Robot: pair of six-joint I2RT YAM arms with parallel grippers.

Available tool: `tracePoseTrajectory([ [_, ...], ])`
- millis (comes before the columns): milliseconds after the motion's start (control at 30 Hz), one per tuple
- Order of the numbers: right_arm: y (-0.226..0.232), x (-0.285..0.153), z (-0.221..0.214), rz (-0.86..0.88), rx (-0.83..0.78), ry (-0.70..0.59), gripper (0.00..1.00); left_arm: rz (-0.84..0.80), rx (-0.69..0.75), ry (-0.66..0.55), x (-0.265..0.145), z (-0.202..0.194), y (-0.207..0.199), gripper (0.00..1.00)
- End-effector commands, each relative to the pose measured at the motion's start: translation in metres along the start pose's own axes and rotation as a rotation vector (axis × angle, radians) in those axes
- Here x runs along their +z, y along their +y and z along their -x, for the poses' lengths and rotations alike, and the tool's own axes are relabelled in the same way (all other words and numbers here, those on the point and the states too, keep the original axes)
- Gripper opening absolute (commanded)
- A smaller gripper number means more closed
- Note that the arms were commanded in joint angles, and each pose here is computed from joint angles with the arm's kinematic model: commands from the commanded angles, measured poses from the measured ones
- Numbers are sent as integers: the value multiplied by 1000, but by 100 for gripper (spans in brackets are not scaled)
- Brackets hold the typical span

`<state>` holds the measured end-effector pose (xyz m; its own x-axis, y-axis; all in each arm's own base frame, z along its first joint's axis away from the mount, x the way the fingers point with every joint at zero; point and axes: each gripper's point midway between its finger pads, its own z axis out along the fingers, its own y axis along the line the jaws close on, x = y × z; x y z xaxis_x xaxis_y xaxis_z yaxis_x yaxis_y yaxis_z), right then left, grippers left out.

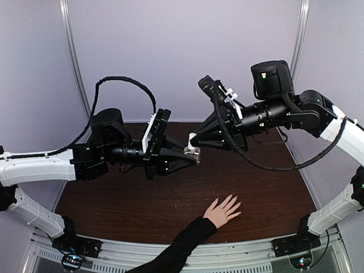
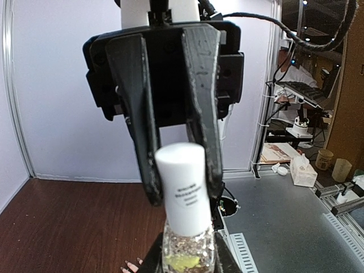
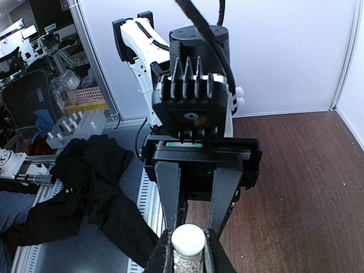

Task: Paint the nails
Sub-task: Unscrew the nail polish bottle cap from the nail polish bottle.

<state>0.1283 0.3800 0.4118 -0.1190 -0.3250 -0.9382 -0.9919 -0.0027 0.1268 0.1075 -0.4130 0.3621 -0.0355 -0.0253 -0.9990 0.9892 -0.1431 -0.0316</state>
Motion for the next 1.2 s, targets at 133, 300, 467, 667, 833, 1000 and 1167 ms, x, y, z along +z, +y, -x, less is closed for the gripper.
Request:
tracePoseTrajectory([
  [133, -3, 0, 7, -14, -54, -41, 15, -103, 56, -48, 7, 19, -23, 0],
  [300, -7, 0, 2, -38, -39, -27, 62, -2, 74, -29, 1, 17, -10, 0],
  [467, -14, -7, 6, -98, -14, -42, 68, 180, 84, -3, -7, 14, 17, 0],
  [667, -33, -10, 6, -209, 59, -39, 68, 434, 77, 66, -18, 1, 61, 0],
  [833, -78, -21, -3, -472, 231, -45, 65, 659, 74, 131, -32, -12, 98, 0],
  [1000, -102, -24, -15, -607, 331, -38, 58, 727, 72, 138, -35, -16, 110, 0],
  [1167, -109, -11, -18, -595, 396, -73, 53, 736, 73, 158, -27, -22, 114, 0],
])
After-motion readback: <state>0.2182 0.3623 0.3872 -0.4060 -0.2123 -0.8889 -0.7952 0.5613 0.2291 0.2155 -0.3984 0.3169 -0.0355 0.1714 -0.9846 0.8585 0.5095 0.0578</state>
